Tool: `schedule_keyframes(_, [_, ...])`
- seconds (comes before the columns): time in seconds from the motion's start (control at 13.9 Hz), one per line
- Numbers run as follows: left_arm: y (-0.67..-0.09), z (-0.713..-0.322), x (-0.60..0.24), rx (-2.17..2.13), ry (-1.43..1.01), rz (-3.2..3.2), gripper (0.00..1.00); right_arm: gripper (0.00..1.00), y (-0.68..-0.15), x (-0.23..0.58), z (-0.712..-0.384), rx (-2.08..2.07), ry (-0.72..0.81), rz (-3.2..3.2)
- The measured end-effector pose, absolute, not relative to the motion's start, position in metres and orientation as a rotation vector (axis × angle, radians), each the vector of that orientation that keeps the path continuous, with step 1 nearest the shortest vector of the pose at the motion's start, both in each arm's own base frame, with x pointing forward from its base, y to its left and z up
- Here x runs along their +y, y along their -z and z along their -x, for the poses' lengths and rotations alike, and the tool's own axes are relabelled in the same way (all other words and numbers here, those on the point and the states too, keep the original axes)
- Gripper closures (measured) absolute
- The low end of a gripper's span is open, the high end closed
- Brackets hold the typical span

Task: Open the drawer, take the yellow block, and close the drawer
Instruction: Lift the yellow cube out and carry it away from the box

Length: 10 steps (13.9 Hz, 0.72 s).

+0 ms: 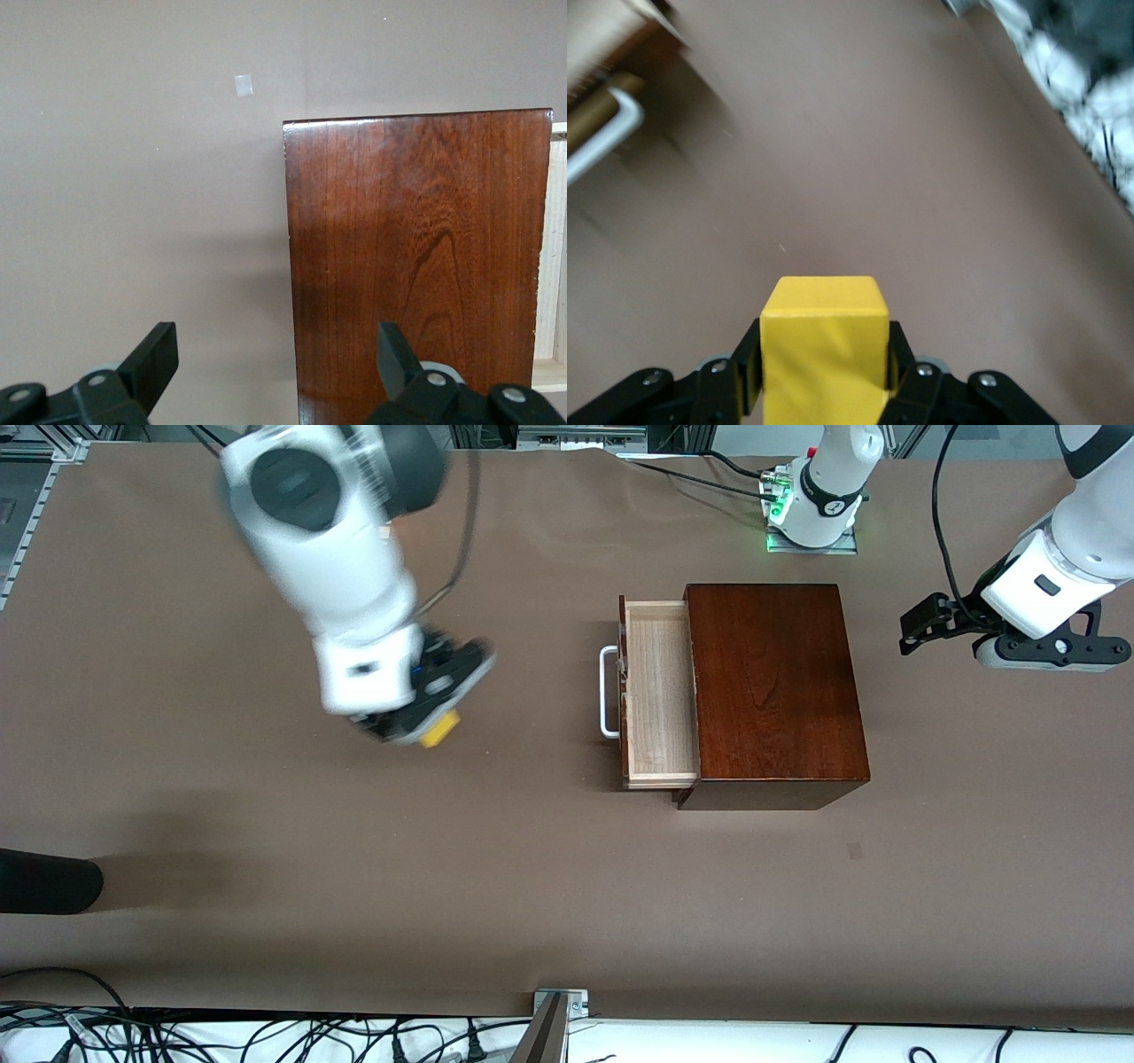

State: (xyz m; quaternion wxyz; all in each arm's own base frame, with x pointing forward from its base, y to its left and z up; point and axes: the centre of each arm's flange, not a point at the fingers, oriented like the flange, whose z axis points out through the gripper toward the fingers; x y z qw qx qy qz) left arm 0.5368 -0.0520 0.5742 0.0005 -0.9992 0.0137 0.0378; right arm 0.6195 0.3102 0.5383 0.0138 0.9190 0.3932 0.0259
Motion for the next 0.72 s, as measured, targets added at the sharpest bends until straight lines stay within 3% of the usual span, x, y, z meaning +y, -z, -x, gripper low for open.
schedule_keyframes(0.36, [-0.569, -0.515, -0.086, 0.34, -0.362, 3.197, 0.0, 0.44, -0.46, 0.157, -0.641, 0.831, 0.134, -3.049])
schedule_keyframes(0.72, [-0.547, -0.467, -0.251, 0.967, -0.61, 3.02, 0.0, 0.44, -0.339, 0.069, -0.615, 0.477, 0.254, -3.104])
